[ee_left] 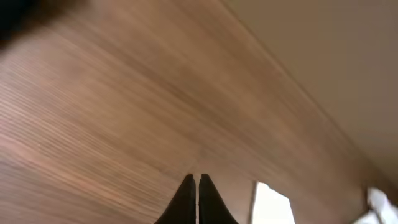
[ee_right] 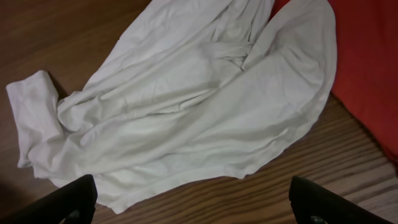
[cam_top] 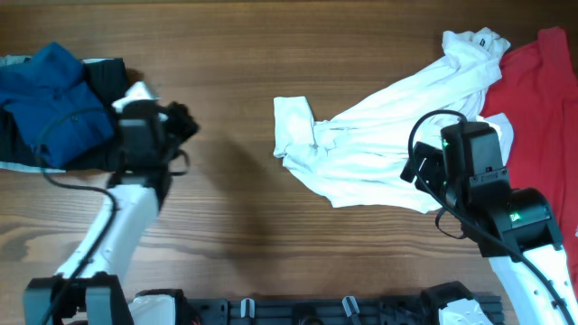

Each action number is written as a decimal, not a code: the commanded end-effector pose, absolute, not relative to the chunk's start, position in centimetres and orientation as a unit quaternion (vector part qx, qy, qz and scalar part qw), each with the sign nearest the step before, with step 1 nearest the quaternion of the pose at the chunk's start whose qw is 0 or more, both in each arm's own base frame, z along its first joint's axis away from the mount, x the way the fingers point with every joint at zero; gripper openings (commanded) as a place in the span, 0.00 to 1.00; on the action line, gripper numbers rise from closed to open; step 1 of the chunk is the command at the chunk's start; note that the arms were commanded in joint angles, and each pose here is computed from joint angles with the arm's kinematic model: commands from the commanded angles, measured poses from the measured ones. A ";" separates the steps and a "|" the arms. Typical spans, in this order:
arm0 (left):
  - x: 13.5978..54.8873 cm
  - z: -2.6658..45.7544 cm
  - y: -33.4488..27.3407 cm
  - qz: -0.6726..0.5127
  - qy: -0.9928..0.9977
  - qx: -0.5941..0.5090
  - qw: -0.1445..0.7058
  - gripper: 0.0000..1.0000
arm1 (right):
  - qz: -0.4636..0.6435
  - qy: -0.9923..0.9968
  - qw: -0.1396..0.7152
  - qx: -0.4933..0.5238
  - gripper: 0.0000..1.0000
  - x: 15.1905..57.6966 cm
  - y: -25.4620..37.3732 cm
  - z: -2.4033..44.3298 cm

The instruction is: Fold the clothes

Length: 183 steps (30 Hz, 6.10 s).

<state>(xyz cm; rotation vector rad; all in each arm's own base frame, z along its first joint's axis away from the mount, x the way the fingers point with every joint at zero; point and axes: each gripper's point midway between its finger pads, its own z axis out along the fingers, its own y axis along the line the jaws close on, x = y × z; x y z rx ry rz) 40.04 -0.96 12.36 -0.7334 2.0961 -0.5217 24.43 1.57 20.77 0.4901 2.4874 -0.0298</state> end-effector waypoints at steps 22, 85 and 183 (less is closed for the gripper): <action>33.0 0.6 -23.7 -0.297 0.929 -0.107 0.194 0.78 | -0.015 0.930 0.301 0.212 1.00 24.1 1.0 21.0; 27.8 -0.7 -24.1 -0.202 0.954 -0.184 0.121 0.28 | -0.022 0.934 0.289 0.210 1.00 23.6 0.9 20.7; 16.1 13.0 -5.4 -0.060 0.940 -0.255 0.219 0.04 | 0.050 0.979 0.158 0.123 0.91 37.3 9.1 1.7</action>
